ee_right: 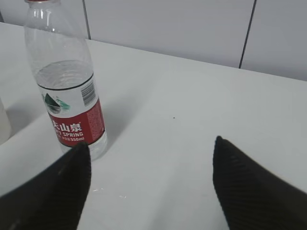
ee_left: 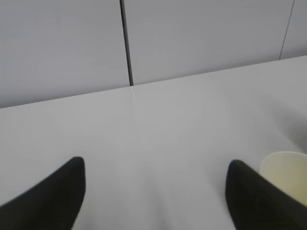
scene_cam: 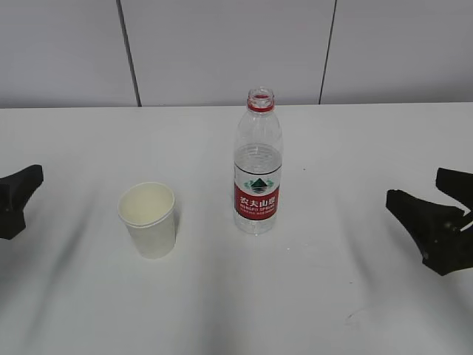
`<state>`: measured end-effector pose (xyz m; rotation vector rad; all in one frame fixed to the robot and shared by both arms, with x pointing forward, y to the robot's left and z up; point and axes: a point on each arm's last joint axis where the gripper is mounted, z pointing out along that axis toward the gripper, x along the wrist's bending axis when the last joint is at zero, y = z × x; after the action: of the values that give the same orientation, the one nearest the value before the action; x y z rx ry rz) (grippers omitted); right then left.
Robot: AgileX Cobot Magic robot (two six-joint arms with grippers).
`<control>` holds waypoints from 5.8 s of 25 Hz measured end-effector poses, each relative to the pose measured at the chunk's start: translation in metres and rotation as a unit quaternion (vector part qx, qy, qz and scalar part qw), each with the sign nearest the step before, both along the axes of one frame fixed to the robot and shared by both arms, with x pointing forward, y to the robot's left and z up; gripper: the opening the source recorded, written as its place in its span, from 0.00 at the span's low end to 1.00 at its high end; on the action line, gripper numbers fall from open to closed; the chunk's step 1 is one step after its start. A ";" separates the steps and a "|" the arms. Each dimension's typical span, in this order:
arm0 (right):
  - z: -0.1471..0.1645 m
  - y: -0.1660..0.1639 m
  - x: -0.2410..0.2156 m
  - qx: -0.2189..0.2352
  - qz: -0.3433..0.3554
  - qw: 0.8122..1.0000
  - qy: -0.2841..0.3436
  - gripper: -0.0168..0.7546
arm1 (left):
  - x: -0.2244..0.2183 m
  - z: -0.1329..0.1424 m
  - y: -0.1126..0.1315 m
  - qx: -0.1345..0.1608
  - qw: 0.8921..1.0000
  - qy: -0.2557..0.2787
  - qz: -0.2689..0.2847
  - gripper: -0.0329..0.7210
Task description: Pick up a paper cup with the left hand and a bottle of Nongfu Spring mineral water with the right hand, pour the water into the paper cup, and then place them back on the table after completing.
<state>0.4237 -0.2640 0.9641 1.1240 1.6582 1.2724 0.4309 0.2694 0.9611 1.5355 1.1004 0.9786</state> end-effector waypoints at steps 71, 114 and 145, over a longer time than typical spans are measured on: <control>-0.005 0.004 0.004 0.003 0.020 1.000 0.006 0.78 | 0.073 -0.086 -0.077 -0.014 0.969 0.058 -0.238 0.82; -0.030 0.034 0.072 -0.004 0.189 0.982 0.019 0.78 | 0.068 -0.091 -0.081 -0.005 0.960 0.065 -0.273 0.67; -0.079 0.095 0.160 0.005 0.261 0.965 0.014 0.87 | 0.068 -0.091 -0.081 -0.005 0.960 0.065 -0.273 0.66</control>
<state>0.5842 -0.1687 0.8856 0.7283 2.0523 1.5876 0.4993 0.1881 0.8705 1.7824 0.6984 0.4967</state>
